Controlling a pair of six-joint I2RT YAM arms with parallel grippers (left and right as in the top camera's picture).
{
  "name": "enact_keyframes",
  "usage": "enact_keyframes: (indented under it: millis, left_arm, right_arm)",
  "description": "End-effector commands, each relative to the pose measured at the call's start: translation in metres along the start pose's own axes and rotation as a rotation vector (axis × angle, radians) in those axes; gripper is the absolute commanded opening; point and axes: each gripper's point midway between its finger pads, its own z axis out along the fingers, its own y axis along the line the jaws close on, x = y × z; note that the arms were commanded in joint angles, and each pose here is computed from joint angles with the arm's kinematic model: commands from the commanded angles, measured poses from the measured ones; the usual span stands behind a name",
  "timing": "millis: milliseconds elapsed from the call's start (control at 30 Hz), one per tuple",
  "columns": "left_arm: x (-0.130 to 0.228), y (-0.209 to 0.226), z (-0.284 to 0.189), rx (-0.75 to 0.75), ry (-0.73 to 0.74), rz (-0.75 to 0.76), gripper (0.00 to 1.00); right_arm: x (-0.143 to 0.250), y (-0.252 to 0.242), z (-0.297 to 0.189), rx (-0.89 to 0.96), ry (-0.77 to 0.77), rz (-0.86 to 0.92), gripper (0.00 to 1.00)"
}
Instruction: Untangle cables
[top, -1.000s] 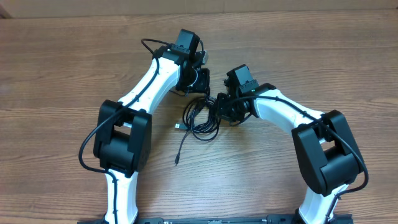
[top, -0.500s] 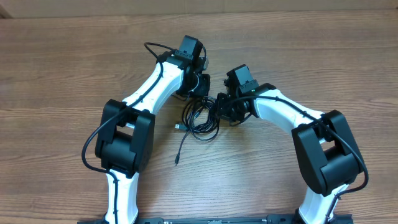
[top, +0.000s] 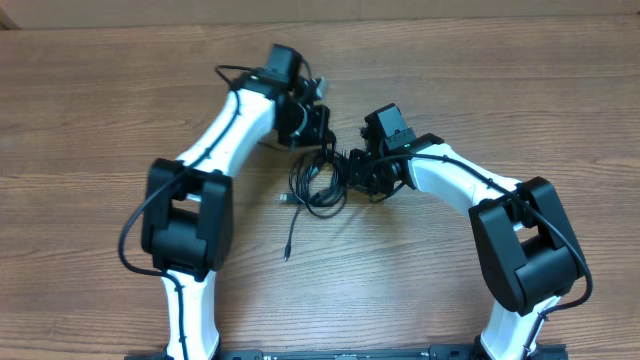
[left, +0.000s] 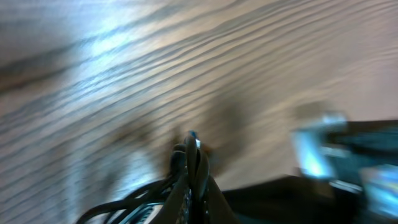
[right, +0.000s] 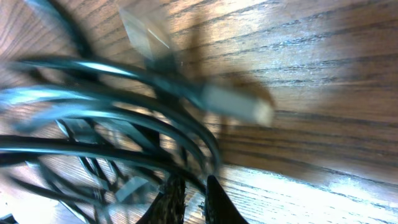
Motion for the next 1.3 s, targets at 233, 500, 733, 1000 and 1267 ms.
enact_keyframes:
  millis: [233, 500, 733, 1000, 1267]
  left_arm:
    - [-0.015, -0.049, -0.069, 0.49, -0.011, 0.014, 0.04]
    - [0.007, -0.04, -0.066, 0.449, 0.036, 0.094, 0.04]
    - [0.017, -0.044, -0.065, 0.461, 0.078, 0.046, 0.04]
    - [0.025, -0.048, -0.062, 0.455, 0.132, -0.06, 0.04]
    - [0.033, -0.062, -0.053, 0.45, 0.188, -0.137, 0.04]
  right_arm:
    - [-0.004, -0.002, 0.002, 0.009, -0.015, -0.002, 0.16]
    - [-0.011, 0.034, -0.059, -0.156, 0.054, -0.217, 0.31]
    - [0.002, 0.06, -0.097, -0.264, 0.059, -0.477, 0.56]
    - [0.003, 0.074, -0.101, -0.343, 0.037, -0.615, 0.48]
    - [0.007, 0.093, -0.095, -0.369, -0.005, -0.784, 0.47]
